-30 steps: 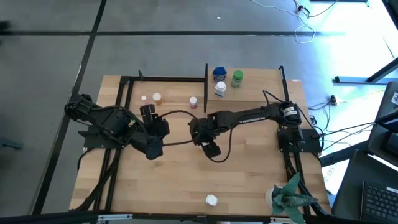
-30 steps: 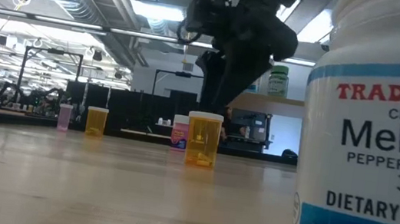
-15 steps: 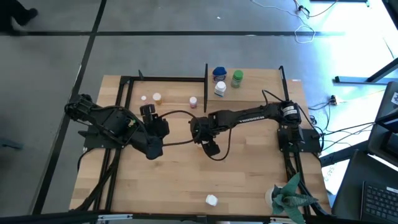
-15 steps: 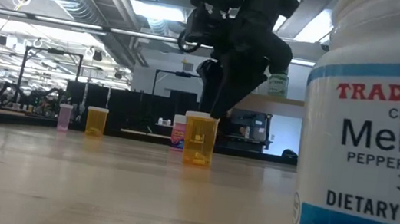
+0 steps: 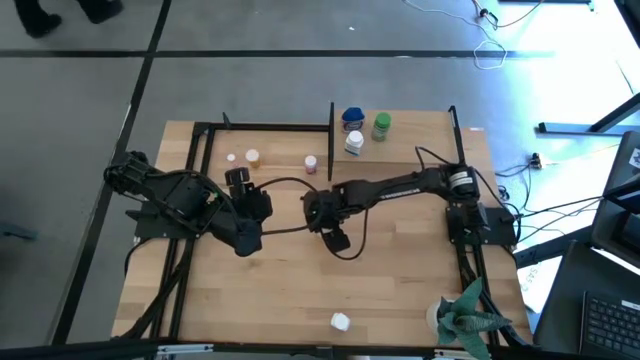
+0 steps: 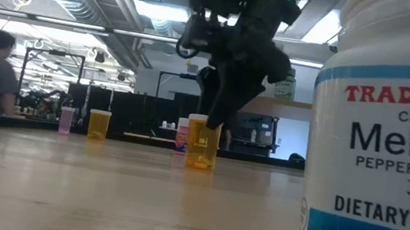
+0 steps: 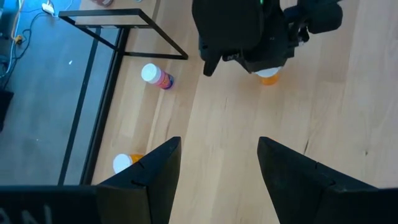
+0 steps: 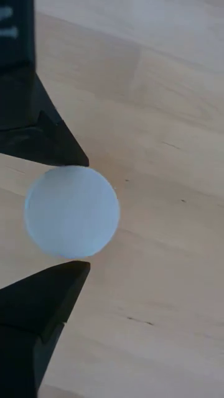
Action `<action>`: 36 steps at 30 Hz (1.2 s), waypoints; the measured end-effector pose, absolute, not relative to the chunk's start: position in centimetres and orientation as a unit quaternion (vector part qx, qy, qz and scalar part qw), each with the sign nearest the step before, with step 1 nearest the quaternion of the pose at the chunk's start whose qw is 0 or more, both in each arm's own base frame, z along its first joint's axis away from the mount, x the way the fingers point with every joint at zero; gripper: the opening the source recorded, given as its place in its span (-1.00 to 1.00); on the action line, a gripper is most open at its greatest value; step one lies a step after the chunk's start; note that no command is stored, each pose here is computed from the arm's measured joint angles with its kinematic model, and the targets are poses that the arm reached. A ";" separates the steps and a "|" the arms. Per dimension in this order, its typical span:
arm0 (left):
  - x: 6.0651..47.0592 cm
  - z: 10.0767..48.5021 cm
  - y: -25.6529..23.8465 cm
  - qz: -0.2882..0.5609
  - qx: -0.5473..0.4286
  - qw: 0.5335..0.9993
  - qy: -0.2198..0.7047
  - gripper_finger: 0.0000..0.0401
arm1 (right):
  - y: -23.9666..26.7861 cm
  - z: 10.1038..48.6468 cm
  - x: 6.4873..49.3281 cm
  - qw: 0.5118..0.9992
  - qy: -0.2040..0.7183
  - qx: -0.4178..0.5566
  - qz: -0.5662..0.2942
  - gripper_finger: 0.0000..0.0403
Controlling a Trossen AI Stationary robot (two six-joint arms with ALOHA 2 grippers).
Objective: Pick and place medicine bottles onto shelf by color
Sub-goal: Put the bottom orange medicine bottle on the shelf
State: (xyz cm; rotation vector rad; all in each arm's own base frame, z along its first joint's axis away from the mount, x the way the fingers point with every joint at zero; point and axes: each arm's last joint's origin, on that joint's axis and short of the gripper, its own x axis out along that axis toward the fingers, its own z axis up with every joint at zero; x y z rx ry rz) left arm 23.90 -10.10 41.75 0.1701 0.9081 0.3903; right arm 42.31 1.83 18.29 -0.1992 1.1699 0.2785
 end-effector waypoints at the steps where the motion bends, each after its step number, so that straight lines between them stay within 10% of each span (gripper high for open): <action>1: 23.9 41.7 -10.1 0.187 0.082 0.877 0.435 0.03 | 1.8 18.0 42.4 0.818 0.552 -0.093 0.131 0.30; 20: 23.9 41.7 -10.1 0.188 0.079 0.877 0.435 0.03 | 1.8 17.7 42.4 0.808 0.567 -0.094 0.132 -0.01; 36: 23.9 41.7 -10.1 0.193 0.070 0.877 0.434 0.03 | 1.5 25.8 38.7 0.820 0.551 -0.122 0.099 0.02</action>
